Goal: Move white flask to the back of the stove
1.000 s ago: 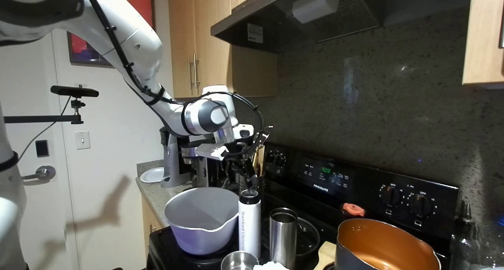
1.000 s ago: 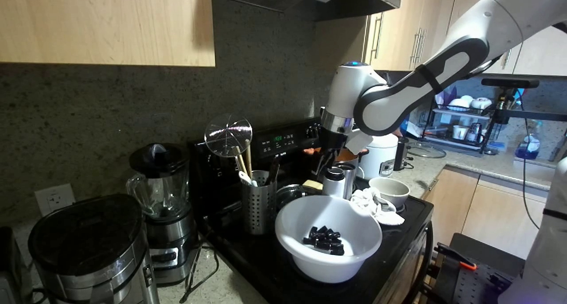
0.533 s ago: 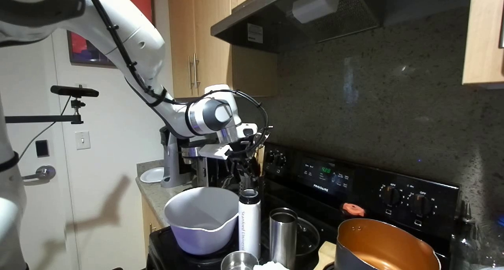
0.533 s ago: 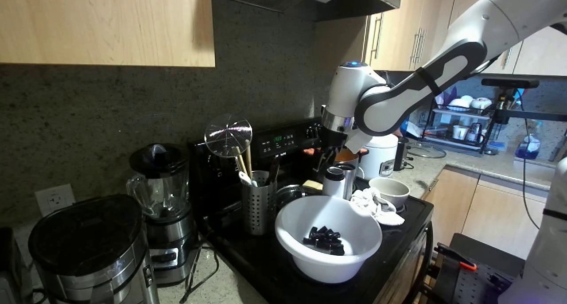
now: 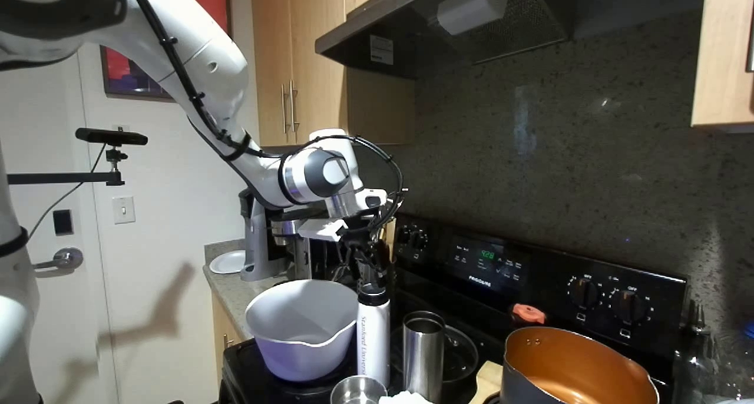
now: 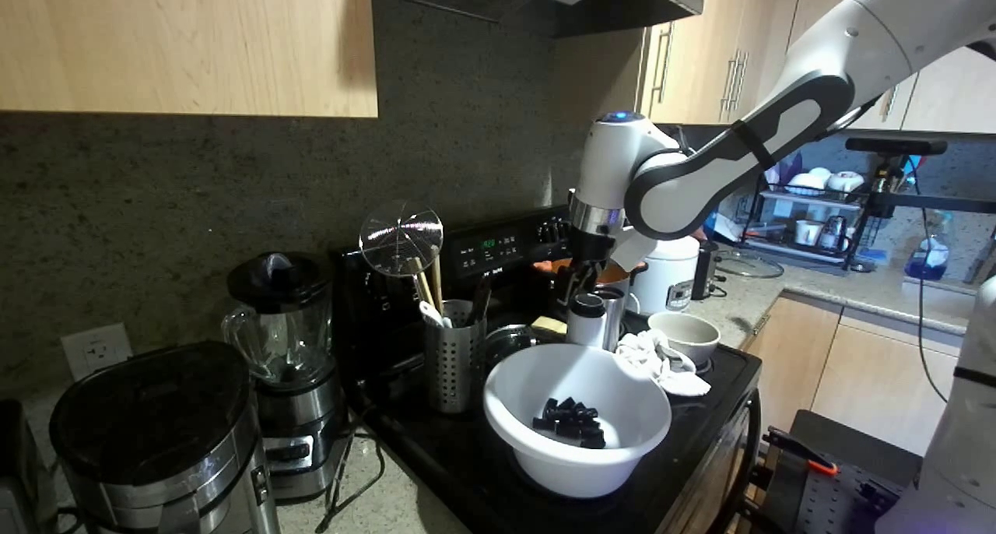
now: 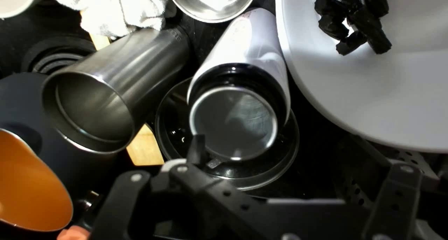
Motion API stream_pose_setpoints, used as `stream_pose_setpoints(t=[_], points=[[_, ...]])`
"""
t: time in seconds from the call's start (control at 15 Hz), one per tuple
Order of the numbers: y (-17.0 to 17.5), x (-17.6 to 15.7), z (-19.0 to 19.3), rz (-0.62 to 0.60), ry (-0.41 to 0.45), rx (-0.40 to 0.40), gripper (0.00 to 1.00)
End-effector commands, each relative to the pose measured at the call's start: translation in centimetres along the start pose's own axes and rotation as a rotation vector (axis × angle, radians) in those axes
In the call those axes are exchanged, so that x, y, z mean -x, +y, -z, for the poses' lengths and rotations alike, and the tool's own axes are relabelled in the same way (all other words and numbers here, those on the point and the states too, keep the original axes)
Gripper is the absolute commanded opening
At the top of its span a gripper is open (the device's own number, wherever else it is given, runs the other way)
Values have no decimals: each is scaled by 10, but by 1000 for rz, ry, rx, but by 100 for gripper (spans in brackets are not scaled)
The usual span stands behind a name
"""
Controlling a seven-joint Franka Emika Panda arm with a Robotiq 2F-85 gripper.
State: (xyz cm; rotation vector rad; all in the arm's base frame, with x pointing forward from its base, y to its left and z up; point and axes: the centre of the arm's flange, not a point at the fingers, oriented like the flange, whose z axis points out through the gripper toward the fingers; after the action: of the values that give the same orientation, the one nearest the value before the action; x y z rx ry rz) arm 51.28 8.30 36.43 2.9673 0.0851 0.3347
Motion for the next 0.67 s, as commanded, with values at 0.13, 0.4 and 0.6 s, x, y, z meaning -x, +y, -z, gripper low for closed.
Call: stream_pose_setpoints(t=[0.13, 0.4, 0.6], points=[[-4, 13, 1, -2, -36, 1, 100], [-8, 15, 0, -3, -37, -16, 100], [-12, 16, -3, -7, -39, -24, 100]])
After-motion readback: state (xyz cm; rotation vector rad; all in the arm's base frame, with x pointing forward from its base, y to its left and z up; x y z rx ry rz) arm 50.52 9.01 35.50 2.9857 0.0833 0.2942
